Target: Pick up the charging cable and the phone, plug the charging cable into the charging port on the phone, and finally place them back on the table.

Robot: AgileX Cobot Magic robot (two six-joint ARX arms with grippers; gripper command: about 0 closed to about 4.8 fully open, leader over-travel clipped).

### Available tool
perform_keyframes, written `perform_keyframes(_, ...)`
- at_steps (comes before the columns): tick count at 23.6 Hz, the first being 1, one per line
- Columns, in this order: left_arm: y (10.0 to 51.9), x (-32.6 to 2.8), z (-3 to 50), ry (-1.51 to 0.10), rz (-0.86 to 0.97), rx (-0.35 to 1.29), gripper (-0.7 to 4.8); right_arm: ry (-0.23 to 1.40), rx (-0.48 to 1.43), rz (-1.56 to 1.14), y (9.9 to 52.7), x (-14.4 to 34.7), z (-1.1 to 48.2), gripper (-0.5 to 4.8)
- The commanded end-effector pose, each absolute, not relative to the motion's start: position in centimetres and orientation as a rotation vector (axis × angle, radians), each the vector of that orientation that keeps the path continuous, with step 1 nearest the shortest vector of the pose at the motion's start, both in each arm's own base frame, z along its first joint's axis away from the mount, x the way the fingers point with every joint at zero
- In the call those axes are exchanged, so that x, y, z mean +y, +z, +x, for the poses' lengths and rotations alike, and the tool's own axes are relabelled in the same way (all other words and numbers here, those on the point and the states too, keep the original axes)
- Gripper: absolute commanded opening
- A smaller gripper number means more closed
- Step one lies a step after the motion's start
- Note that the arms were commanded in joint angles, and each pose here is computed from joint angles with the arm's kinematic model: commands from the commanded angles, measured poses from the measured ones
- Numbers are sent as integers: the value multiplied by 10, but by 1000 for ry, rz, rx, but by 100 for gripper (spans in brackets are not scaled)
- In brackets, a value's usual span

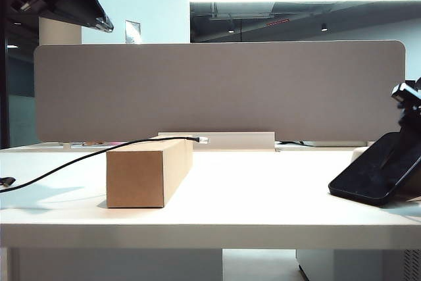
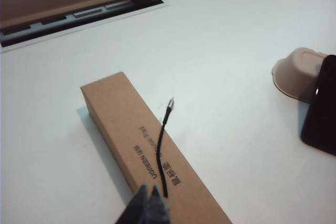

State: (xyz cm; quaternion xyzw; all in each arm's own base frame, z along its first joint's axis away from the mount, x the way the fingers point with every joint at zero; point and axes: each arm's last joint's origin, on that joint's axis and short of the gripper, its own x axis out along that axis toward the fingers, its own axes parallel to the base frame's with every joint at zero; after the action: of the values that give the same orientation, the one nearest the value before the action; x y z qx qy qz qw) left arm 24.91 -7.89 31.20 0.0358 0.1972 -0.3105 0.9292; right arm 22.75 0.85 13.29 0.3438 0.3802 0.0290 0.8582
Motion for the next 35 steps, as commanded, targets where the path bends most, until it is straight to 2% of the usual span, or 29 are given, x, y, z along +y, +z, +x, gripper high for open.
perform_keyframes(1, 315, -79, 249, -636, 78, 385, -3, 83, 765, 762, 129, 9, 237, 346)
perform_keyframes(7, 315, -79, 249, -633, 79, 385, -3, 86, 758, 835, 108, 10, 249, 342)
perform_keyframes(11, 315, -79, 249, -633, 80, 383, -3, 73, 775, 846, 99, 10, 251, 225)
perform_keyframes(13, 315, -79, 249, -633, 80, 383, -3, 73, 772, 845, 99, 10, 251, 110)
perform_keyframes(18, 315, -79, 249, -633, 79, 383, -3, 119, 762, 853, 101, 11, 252, -6)
perform_keyframes(21, 316, -80, 249, -645, 78, 376, -3, 219, 737, 866, 106, 13, 255, -8)
perform_keyframes(23, 319, -87, 249, -671, 119, 347, -3, 347, 679, 874, 119, 15, 256, -8)
perform_keyframes(28, 336, -123, 278, -694, 225, 403, -3, 511, 535, 827, 165, 19, 247, -8)
perform_keyframes(31, 340, -141, 296, -729, 287, 441, -3, 562, 486, 807, 182, 20, 240, -8)
perform_keyframes(35, 338, -161, 325, -701, 322, 538, -3, 586, 444, 762, 196, 20, 232, -8)
